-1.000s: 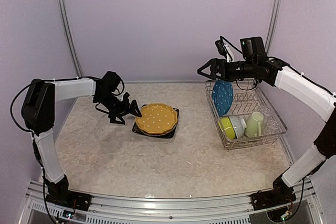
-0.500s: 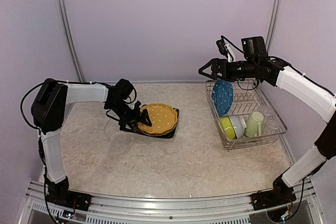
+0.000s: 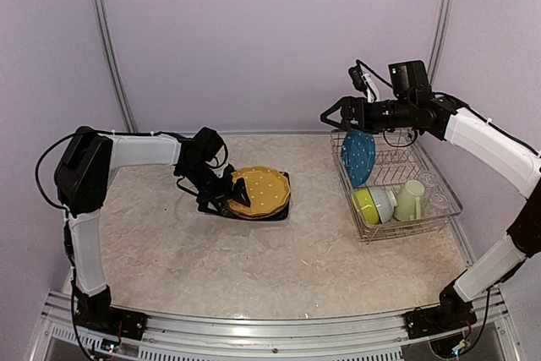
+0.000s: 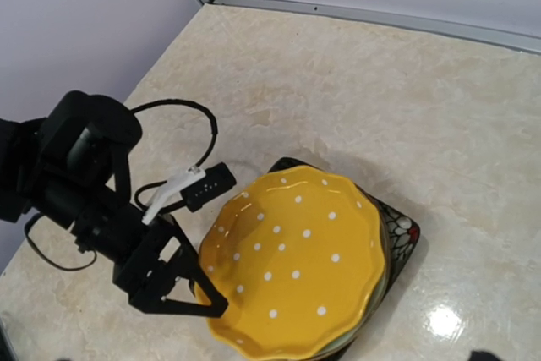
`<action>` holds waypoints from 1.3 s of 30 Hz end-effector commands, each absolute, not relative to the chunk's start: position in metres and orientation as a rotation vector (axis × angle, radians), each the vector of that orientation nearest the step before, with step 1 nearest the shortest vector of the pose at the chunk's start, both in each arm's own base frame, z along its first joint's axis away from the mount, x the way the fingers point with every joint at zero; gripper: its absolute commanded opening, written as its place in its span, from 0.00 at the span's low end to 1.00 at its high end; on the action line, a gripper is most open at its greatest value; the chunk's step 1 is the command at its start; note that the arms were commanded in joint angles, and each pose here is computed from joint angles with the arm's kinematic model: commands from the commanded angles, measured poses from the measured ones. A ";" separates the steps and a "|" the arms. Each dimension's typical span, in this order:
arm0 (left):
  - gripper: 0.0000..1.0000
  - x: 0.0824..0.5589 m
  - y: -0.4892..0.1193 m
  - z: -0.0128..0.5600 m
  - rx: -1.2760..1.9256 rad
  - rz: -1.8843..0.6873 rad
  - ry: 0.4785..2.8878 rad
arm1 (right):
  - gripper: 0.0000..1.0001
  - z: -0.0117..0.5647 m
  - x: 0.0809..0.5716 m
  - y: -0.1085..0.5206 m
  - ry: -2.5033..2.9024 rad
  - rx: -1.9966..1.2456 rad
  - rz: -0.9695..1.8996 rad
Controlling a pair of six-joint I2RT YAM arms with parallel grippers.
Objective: Unload the mixed dishes from the dish rack
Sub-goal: Grab the plate from the dish rack.
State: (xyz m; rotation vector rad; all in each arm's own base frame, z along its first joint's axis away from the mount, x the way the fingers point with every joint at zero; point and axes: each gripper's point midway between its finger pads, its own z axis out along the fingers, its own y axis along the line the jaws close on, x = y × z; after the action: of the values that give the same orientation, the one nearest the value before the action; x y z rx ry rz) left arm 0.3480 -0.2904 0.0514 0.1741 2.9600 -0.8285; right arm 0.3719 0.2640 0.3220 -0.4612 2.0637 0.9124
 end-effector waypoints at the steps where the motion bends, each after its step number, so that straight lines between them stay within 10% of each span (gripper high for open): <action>1: 0.99 0.359 -0.306 0.067 0.258 -0.874 2.881 | 0.99 0.326 0.370 0.255 2.059 -0.453 0.886; 17: 0.99 0.404 -0.244 0.210 0.143 -0.731 2.420 | 0.99 0.366 0.406 0.154 2.024 -0.187 0.438; 39: 0.99 0.420 -0.140 0.260 -0.345 -0.496 2.205 | 0.90 0.212 0.438 0.140 2.539 -0.065 0.361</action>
State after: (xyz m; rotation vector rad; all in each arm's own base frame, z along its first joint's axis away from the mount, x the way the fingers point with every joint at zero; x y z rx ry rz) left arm 0.4250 -0.1479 0.2567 -0.3212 2.2159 -0.5336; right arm 0.4415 0.1438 0.2388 -0.0785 2.4429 0.3891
